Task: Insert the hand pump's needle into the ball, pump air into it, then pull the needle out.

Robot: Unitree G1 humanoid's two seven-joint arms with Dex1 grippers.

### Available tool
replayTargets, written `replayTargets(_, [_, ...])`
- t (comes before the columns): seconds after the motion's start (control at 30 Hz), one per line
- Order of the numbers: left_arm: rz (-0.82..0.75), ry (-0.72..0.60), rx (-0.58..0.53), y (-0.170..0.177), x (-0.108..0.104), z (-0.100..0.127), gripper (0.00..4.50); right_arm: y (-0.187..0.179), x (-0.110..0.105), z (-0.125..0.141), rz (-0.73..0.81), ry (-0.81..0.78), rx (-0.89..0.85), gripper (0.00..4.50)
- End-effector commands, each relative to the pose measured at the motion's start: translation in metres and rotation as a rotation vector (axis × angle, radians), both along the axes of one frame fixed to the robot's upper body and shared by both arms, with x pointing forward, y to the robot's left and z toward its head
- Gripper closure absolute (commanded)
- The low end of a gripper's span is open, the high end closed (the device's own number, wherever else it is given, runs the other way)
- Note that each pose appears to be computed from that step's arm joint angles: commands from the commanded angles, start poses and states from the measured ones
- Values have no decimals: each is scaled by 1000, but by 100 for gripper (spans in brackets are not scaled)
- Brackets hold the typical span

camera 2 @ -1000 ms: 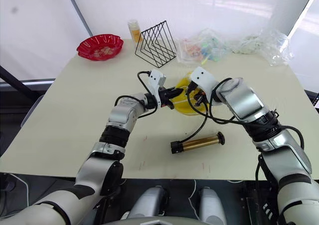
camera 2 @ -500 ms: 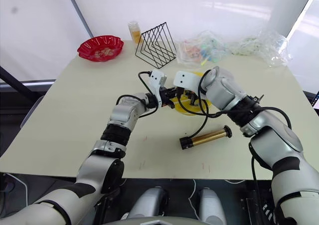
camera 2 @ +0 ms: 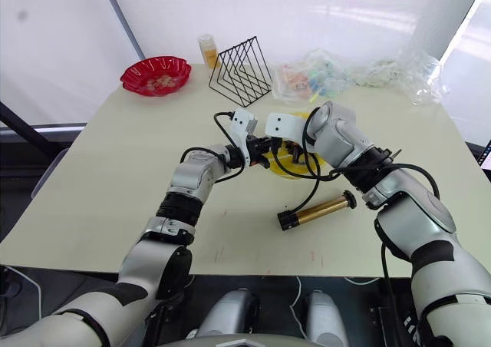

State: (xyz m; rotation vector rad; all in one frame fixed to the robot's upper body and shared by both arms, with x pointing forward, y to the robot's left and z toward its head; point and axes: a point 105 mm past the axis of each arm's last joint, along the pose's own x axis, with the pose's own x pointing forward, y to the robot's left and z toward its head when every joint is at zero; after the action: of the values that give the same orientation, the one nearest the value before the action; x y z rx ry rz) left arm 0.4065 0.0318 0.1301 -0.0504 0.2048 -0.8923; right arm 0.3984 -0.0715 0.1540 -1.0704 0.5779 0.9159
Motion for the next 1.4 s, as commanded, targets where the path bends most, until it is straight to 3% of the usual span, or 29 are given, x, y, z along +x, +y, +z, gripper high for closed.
replayTargets(0.03, [-63, 75, 20, -12, -11, -21, 450, -40, 0, -14, -121, 48, -71, 416])
replayTargets(0.67, [-56, 74, 20, -11, -9, -21, 450, -66, 0, -22, -159, 44, -169, 416])
replayTargets(1.4, [-54, 81, 18, -10, -10, -22, 450, -68, 3, -44, -178, 80, -188, 416])
